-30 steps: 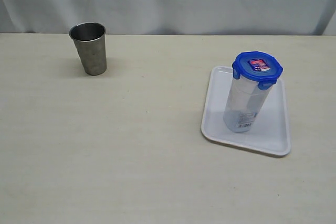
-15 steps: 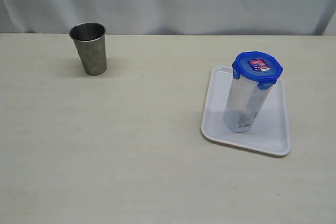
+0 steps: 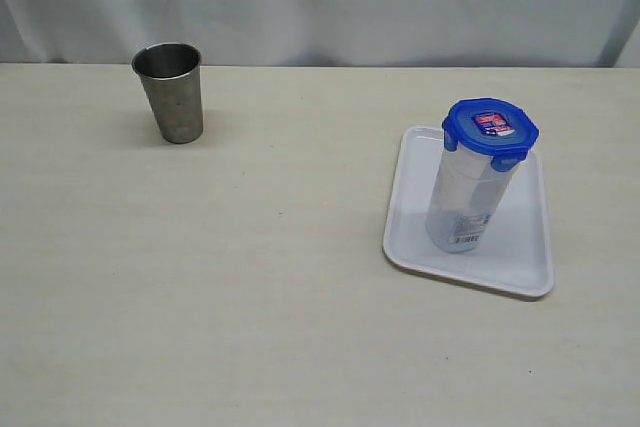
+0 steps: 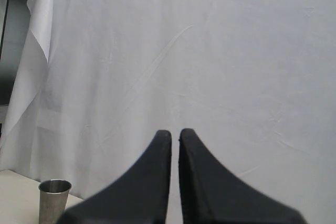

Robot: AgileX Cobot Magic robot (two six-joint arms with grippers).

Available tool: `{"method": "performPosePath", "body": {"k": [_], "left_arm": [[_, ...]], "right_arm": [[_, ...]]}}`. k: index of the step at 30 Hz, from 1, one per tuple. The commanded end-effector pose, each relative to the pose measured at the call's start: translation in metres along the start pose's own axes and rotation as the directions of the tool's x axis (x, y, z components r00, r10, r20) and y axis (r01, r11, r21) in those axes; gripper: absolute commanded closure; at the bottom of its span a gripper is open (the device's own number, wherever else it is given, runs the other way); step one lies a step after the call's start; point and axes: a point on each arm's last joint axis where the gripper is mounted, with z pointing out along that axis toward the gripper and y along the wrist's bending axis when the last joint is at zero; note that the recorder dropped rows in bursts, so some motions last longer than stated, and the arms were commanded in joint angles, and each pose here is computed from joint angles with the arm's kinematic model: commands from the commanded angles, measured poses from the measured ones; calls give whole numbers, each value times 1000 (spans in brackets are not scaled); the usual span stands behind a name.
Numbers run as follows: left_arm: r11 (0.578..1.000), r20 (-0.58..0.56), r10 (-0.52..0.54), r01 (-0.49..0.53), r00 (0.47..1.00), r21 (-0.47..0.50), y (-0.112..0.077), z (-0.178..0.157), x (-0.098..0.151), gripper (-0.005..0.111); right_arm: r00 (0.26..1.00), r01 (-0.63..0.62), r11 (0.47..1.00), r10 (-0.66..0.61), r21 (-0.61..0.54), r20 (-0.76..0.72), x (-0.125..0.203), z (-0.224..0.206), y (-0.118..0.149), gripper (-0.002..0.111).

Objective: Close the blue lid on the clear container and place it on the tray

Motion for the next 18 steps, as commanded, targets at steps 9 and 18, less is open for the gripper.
{"method": "performPosePath", "body": {"k": [9,18], "left_arm": [[999,-231,-1,-9,973,-38,2,-3,21,107],[999,-232,24,-32,973,-32,2,-3,21,107]], "right_arm": [[1000,3,1000,-3,1,-5,1,1,0,102],[1000,3,1000,-3,1,-5,1,1,0,102]]}}
